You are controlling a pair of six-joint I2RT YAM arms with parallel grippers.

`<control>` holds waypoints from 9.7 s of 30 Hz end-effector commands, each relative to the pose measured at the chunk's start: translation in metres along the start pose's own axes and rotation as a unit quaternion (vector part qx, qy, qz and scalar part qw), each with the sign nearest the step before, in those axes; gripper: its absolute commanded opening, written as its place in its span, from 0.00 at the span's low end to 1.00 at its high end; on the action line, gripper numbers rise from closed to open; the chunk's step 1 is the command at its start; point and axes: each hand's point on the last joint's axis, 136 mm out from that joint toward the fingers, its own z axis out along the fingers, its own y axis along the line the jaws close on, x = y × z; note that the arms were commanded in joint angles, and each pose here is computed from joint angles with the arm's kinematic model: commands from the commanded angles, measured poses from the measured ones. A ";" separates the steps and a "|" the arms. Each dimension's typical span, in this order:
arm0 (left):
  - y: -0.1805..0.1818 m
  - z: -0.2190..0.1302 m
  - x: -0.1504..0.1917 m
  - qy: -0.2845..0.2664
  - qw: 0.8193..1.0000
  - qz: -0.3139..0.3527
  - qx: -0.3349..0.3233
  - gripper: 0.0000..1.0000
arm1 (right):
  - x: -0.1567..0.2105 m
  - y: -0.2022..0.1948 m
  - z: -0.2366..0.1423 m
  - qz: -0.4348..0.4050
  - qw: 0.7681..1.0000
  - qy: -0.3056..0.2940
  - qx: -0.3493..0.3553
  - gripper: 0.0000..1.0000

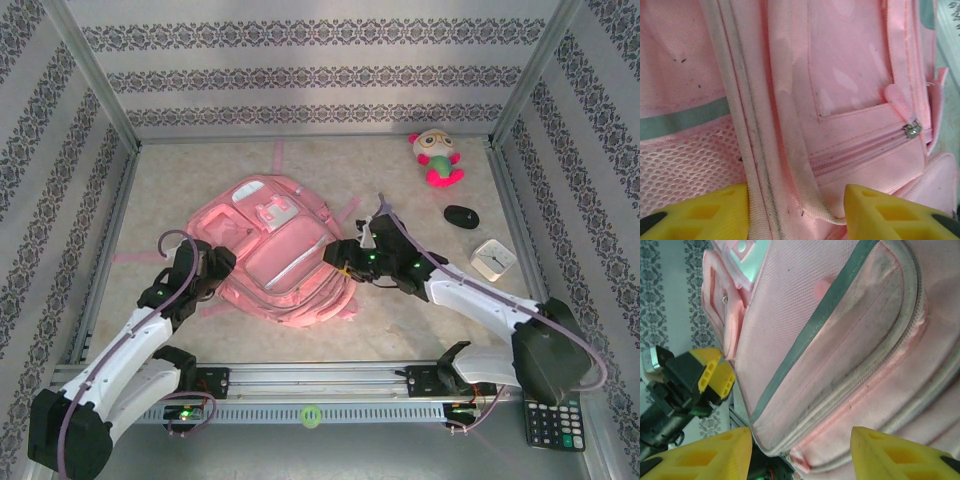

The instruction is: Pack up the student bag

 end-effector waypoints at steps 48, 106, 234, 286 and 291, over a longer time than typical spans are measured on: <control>-0.068 0.072 -0.070 -0.011 0.977 0.214 -0.016 0.07 | 0.001 0.096 0.041 -0.011 0.987 -0.112 -0.118 0.00; 0.005 -0.017 0.020 0.057 0.950 0.302 -0.056 0.00 | -0.031 0.131 0.031 -0.072 0.985 -0.104 -0.114 0.00; -0.214 -0.069 0.040 0.041 0.777 0.516 0.359 0.01 | -0.021 0.078 0.039 -0.934 0.337 0.053 0.110 0.39; -0.108 -0.066 0.025 0.102 0.755 0.568 0.312 0.70 | -0.015 0.039 0.026 -0.937 0.336 0.031 0.089 0.00; -0.077 -0.053 0.039 0.126 0.659 0.683 0.288 0.70 | -0.013 0.048 0.005 -0.937 0.342 0.004 0.063 0.00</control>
